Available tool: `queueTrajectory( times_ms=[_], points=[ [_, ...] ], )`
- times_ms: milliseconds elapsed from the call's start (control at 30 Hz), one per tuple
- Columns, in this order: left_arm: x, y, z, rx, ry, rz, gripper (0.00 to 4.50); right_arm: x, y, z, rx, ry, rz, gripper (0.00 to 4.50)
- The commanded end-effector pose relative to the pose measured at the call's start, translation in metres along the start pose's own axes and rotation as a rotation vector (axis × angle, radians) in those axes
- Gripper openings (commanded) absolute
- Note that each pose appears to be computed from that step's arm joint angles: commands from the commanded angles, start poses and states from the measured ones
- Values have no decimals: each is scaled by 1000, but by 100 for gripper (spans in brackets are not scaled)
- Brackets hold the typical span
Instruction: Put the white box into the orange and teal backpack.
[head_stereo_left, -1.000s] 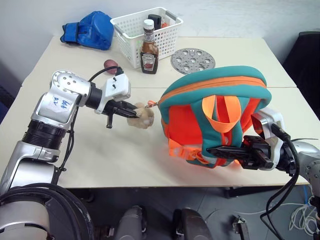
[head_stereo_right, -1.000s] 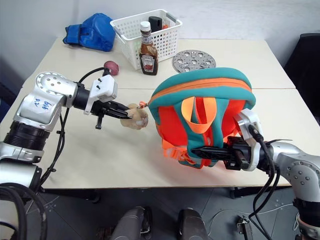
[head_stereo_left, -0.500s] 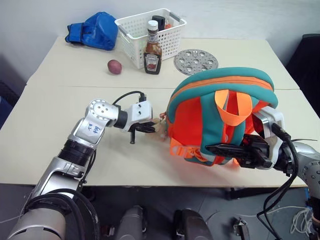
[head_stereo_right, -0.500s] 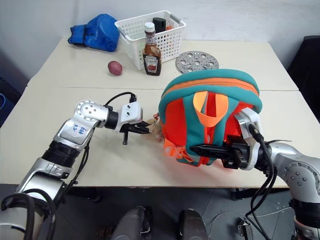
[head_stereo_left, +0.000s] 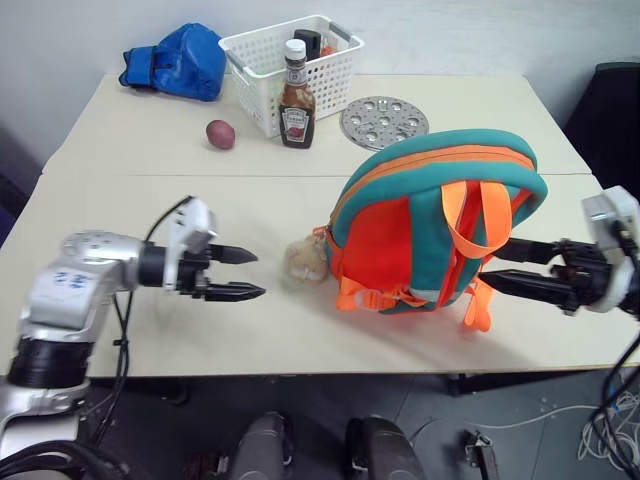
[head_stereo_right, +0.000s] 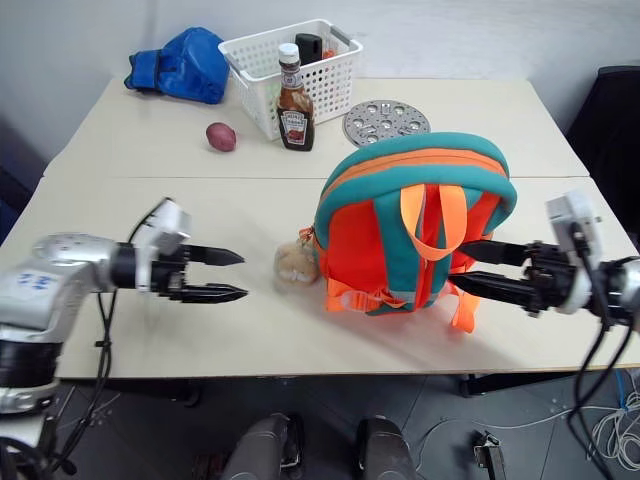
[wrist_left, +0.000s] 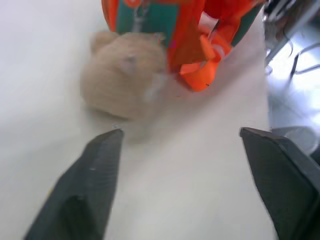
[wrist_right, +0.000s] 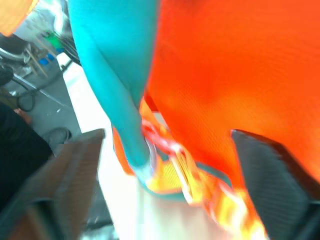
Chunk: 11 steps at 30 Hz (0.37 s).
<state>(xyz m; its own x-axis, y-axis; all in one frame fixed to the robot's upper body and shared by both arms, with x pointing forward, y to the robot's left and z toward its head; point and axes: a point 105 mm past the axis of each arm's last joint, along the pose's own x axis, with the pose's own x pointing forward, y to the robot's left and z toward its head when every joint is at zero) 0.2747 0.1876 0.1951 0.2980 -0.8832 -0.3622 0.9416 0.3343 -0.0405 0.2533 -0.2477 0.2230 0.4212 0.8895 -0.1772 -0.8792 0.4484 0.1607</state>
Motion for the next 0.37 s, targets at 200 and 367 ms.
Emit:
queueTrajectory(
  times_ms=[200,367],
  points=[
    [-85,-18,30,28,-64,201,447,-79,-32,47,-90,-18,-209,450],
    [-84,-17,30,43,-100,269,447,-72,-43,37,-80,-24,-191,450]
  ],
)
